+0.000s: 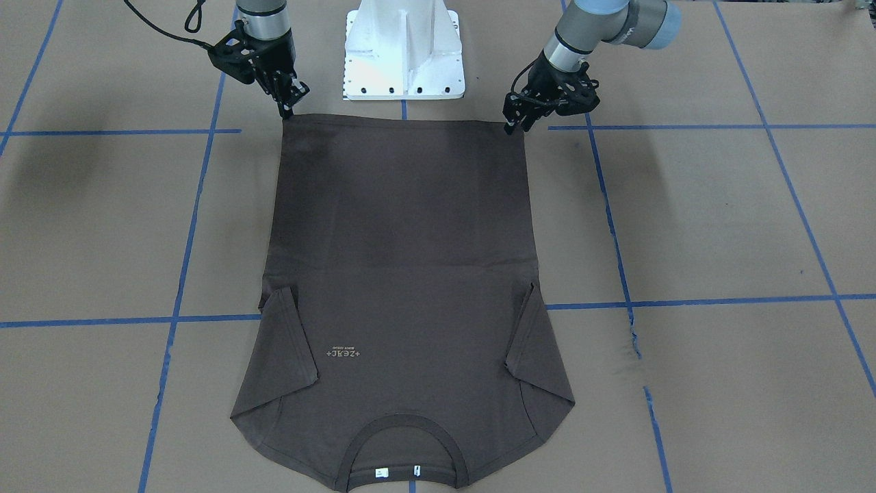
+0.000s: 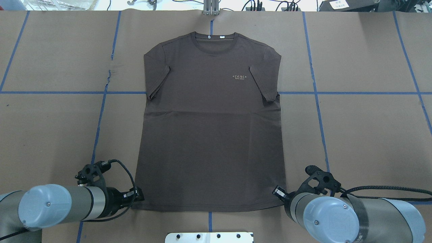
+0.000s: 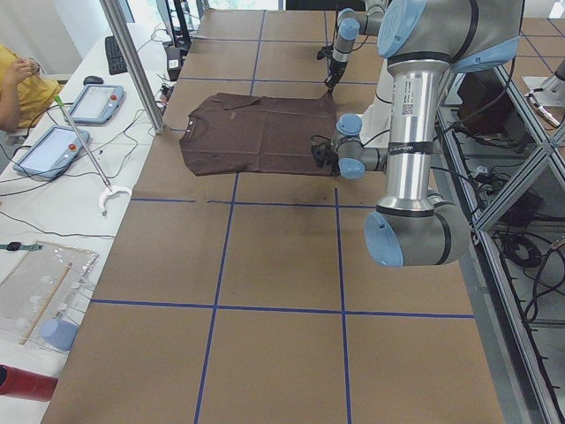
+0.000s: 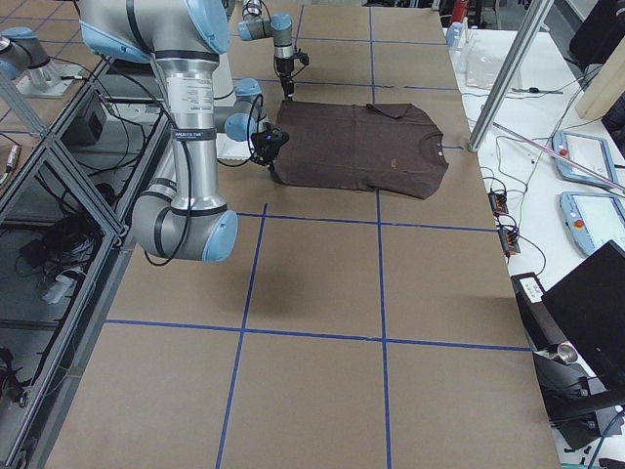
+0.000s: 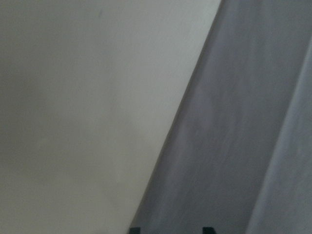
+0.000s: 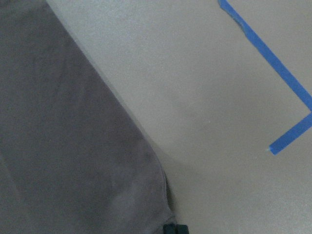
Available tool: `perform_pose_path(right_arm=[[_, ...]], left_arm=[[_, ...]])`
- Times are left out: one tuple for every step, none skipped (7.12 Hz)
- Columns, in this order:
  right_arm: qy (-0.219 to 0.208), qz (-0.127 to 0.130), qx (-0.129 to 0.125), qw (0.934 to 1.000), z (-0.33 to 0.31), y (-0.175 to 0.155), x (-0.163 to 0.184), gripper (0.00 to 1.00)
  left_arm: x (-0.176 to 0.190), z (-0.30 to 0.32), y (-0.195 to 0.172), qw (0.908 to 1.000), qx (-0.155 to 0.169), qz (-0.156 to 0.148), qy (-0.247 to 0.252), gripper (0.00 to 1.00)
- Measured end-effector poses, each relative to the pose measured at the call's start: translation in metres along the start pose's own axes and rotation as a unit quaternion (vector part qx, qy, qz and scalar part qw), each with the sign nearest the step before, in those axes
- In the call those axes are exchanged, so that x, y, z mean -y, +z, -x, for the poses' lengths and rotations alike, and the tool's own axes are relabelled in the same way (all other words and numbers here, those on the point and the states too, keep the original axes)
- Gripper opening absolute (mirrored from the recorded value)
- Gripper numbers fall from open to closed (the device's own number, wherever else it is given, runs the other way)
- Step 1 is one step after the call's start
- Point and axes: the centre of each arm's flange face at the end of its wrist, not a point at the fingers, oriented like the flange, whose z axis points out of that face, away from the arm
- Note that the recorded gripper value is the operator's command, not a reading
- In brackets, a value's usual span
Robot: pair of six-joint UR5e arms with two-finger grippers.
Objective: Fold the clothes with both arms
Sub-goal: 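Move the left gripper down to the other hem corner nearest the robot, then grasp both hem corners with the left and right grippers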
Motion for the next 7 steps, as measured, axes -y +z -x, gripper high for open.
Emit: perform_pose_path(right_arm=[[0.0, 0.0, 0.0, 1.0, -0.0001, 0.0001, 0.0001, 0.0], [0.0, 0.0, 0.0, 1.0, -0.0003, 0.0002, 0.0002, 0.0], [0.0, 0.0, -0.001, 1.0, -0.0005, 0.0003, 0.0003, 0.0], [0.0, -0.001, -0.001, 1.0, -0.0005, 0.0006, 0.0004, 0.0], [0.0, -0.001, -0.001, 1.0, -0.0007, 0.0009, 0.0003, 0.0], [-0.001, -0.001, -0.001, 1.0, -0.0007, 0.001, 0.0, 0.0], [-0.001, -0.001, -0.001, 1.0, -0.0006, 0.0009, -0.0002, 0.0]], left_arm=[[-0.0061, 0.0016, 0.002, 1.0, 0.005, 0.003, -0.001, 0.52], [-0.0088, 0.0027, 0.0028, 1.0, 0.008, 0.004, -0.002, 0.53], [-0.0109, 0.0036, 0.0037, 0.9999, 0.014, 0.004, -0.002, 0.53], [-0.012, 0.004, 0.0043, 0.9998, 0.022, 0.002, -0.003, 0.53], [-0.0121, 0.0046, 0.0049, 0.9996, 0.029, 0.0, -0.003, 0.53], [-0.0121, 0.0052, 0.0053, 0.9994, 0.033, -0.001, -0.003, 0.45], [-0.0121, 0.0056, 0.0055, 0.9994, 0.035, -0.002, -0.003, 0.22]])
